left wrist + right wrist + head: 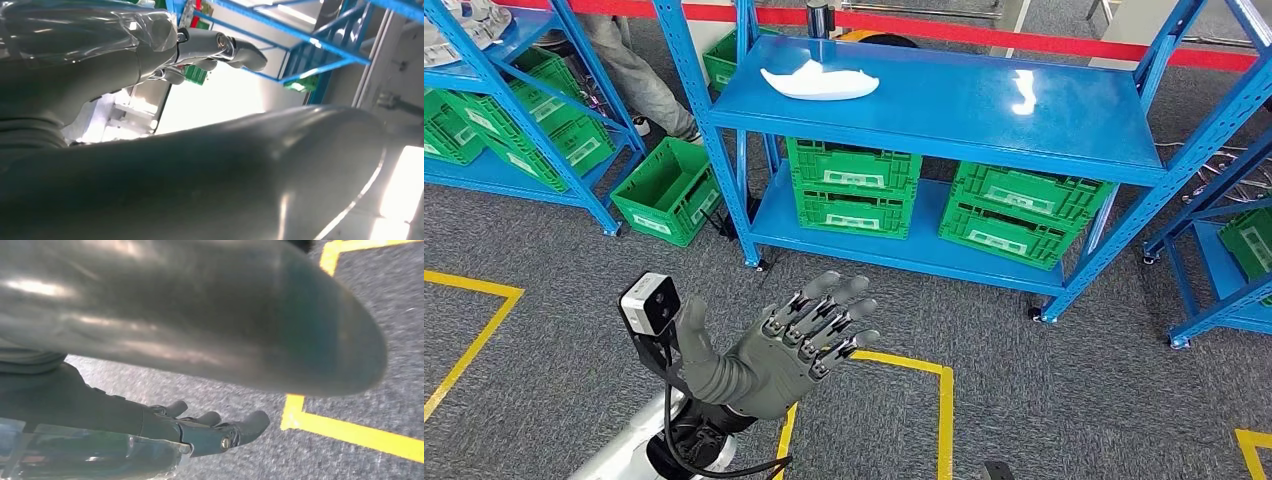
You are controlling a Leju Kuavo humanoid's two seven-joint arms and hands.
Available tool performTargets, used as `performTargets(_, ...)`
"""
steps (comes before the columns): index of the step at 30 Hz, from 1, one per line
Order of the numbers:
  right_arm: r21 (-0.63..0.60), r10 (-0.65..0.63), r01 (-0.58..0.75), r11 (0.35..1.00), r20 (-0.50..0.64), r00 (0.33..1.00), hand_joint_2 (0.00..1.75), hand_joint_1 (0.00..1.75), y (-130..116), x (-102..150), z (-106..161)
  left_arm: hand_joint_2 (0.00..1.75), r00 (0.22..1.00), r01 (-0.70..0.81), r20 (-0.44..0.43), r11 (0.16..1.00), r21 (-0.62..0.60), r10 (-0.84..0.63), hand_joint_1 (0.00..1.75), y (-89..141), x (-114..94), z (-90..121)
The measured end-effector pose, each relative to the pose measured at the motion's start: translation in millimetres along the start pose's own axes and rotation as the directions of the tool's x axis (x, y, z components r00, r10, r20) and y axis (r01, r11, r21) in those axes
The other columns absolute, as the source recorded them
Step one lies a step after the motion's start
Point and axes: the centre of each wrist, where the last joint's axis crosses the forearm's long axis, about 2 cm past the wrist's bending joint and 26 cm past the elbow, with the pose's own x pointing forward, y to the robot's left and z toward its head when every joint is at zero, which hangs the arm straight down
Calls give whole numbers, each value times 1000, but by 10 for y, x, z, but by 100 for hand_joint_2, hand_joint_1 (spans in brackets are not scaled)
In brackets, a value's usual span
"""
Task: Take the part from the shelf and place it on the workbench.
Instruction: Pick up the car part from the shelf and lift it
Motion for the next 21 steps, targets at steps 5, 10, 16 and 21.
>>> performTargets(5, 0, 18, -18, 1000, -3, 1000, 0, 0, 6, 43, -4, 0, 1000, 20, -3, 999, 32, -20, 0, 12, -2, 86)
performTargets(10, 2, 25, -25, 1000, 3, 1000, 0, 0, 29, 129, -11, 0, 999, 42, -6, 998, 44, -42, 0, 15, 28, 148)
performTargets(16, 7, 31, -31, 999, 11, 999, 0, 0, 70, 216, -16, 0, 998, 56, -8, 997, 60, -55, 0, 14, 47, 214)
performTargets(21, 20, 28, -28, 999, 18, 999, 0, 0, 170, 250, -14, 0, 998, 65, -4, 997, 51, -65, 0, 0, 87, 205)
